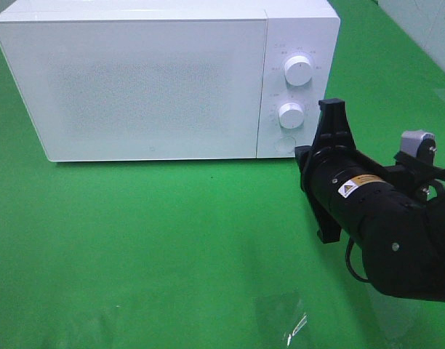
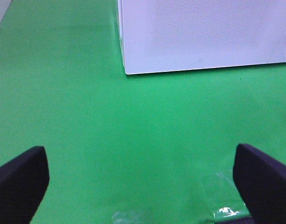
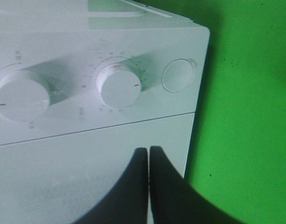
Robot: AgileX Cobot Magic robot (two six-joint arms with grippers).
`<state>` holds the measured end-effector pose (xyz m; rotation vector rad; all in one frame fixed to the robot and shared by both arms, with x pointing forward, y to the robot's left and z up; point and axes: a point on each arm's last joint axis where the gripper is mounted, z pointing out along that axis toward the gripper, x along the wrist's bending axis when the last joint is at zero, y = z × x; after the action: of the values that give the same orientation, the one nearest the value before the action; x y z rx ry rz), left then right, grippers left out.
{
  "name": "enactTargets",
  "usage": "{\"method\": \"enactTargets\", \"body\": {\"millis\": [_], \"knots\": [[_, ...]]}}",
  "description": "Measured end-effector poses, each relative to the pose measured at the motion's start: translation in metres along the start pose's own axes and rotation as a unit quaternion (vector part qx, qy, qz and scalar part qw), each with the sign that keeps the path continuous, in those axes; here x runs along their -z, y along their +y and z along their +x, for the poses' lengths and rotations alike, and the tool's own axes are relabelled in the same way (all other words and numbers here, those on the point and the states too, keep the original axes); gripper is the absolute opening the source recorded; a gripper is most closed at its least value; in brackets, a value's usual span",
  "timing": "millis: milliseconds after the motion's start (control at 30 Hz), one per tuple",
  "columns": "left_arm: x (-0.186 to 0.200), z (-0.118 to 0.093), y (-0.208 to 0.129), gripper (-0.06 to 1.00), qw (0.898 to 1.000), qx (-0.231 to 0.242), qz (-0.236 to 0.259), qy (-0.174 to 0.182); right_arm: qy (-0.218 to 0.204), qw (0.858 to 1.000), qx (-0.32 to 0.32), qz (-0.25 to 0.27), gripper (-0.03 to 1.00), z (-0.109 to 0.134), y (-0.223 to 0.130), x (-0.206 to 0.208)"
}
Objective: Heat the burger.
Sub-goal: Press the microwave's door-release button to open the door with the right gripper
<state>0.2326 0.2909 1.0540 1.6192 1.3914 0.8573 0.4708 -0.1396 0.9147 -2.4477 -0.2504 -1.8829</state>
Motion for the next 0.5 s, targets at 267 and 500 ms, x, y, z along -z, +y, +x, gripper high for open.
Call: {"method": "enactTargets", "body": {"millis": [267, 500], "knots": [[0.0, 0.0, 0.0, 0.99, 1.0, 0.0, 0.0, 0.0, -0.015, 1.0, -0.007, 0.0, 0.0, -0.012, 0.006, -0.026], [0.0, 0.0, 0.0, 0.99, 1.0, 0.0, 0.0, 0.0, -0.012, 1.0, -0.015, 0.002, 0.0, -0.015, 0.014, -0.054]]}}
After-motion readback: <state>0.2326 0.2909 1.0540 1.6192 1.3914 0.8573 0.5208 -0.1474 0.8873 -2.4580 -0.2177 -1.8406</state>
